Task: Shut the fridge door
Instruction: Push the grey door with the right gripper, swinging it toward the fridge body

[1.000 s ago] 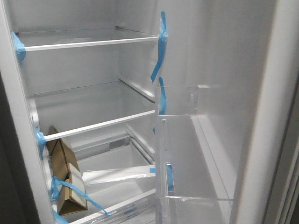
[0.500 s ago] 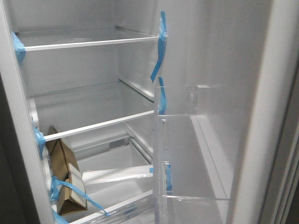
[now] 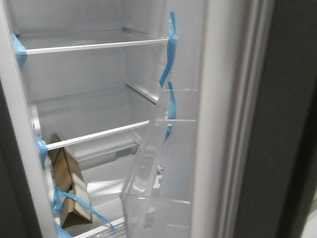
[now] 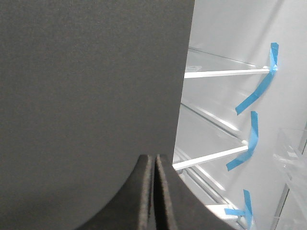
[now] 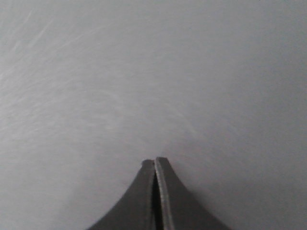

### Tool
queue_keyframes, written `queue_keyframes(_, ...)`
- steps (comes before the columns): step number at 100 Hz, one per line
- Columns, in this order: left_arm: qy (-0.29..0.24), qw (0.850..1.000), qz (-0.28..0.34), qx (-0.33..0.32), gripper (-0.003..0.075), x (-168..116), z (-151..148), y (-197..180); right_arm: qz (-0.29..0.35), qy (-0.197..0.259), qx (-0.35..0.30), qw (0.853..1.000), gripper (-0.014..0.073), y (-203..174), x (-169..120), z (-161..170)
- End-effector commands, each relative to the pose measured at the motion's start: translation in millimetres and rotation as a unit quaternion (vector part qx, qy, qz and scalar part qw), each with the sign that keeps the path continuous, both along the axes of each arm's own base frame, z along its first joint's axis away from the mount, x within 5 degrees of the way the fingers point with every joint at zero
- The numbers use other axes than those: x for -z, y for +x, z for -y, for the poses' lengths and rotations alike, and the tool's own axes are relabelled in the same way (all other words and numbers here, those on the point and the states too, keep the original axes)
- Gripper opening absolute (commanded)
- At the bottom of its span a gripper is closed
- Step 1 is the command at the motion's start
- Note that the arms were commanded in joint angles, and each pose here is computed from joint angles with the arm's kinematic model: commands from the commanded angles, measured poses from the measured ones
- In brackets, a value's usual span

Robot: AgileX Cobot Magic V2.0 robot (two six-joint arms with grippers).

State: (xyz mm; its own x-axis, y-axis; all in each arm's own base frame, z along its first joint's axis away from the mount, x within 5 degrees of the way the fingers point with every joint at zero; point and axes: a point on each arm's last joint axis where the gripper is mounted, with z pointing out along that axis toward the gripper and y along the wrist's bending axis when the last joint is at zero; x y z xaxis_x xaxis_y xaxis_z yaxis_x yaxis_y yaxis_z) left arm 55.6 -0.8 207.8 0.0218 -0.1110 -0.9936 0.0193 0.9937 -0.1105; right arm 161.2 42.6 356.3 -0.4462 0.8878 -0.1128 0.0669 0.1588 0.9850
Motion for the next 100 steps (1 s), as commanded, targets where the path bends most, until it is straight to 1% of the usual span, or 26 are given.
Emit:
queue_keyframes(1,-0.005,0.999,0.032,0.003,-0.0020,4.9,0.4,-0.2,0.019,-0.031,-0.031,0.999,-0.0071,7.1,-21.0,-4.8)
queue_keyframes(14,-0.005,0.999,0.032,0.003,-0.0020,4.9,0.4,-0.2,0.024,-0.073,-0.060,0.995,-0.0071,22.0,-31.7,-14.0)
queue_keyframes(31,-0.005,0.999,0.032,0.003,-0.0020,4.9,0.4,-0.2,0.051,-0.124,-0.103,0.986,-0.0071,39.2,-50.8,-35.5)
queue_keyframes(52,-0.005,0.999,0.032,0.003,-0.0020,4.9,0.4,-0.2,0.073,-0.164,-0.147,0.973,-0.0071,65.8,-66.0,-65.8)
queue_keyframes(66,-0.005,0.999,0.032,0.003,-0.0020,4.9,0.4,-0.2,0.083,-0.186,-0.162,0.966,-0.0071,88.2,-70.7,-84.7)
queue_keyframes(100,-0.005,0.999,0.032,0.003,-0.0020,4.9,0.4,-0.2,0.072,-0.190,-0.178,0.963,-0.0071,154.8,-66.4,-118.1)
